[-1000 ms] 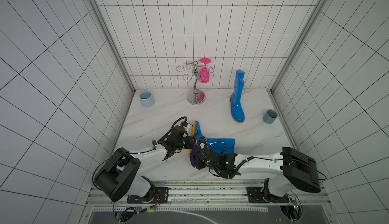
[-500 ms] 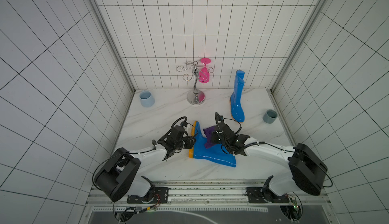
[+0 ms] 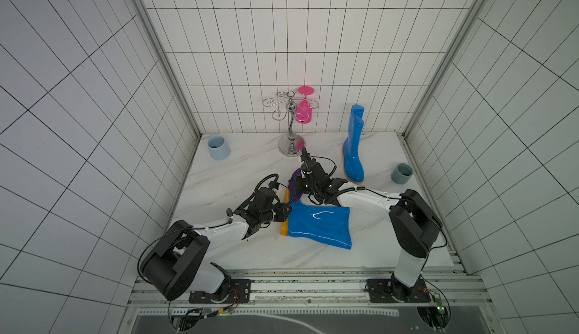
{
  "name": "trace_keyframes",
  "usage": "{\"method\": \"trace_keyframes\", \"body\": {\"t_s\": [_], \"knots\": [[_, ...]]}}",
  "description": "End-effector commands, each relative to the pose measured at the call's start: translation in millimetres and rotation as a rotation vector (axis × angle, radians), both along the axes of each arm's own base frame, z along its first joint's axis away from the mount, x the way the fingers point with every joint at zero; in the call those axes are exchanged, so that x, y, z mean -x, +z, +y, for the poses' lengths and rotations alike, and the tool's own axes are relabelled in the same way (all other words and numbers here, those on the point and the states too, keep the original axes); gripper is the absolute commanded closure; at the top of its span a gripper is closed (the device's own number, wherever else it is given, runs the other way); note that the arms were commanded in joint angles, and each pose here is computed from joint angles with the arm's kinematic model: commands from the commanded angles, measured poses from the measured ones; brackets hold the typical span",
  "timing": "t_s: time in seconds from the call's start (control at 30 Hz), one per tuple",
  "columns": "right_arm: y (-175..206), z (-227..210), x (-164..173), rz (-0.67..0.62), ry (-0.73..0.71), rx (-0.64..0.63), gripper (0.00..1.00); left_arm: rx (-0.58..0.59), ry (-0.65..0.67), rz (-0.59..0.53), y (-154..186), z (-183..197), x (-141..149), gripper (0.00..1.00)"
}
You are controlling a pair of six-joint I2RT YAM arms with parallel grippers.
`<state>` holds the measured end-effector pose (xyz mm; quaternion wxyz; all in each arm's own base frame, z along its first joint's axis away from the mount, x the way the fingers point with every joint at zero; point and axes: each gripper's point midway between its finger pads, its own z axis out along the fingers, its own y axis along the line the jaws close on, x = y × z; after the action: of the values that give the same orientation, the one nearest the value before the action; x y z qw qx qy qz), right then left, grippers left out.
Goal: Wipe the rubber boots with a cloth
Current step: Wipe the dirt off the rubber boot.
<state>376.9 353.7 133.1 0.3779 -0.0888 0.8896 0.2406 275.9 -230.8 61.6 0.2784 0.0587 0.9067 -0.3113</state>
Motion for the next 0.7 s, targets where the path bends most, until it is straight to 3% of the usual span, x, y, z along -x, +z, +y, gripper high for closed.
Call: {"method": "trace_keyframes", "body": {"t_s": [0.0,0.33,0.67], "knots": [[12.4,9.4,-0.4,0.022,0.017,-0.058,1.0,-0.144,-0.02,0.211,-59.6,25.5,43.0,0.75],[-56.4,-8.8,55.8,0.233,0.076,0.048,1.0,-0.145,-0.017,0.206,-58.9,25.9,42.2,0.75],[-86.3,-59.4,84.5,0.341,0.063,0.249,1.0,-0.146,-0.006,0.202,-58.4,27.9,41.0,0.75]]}}
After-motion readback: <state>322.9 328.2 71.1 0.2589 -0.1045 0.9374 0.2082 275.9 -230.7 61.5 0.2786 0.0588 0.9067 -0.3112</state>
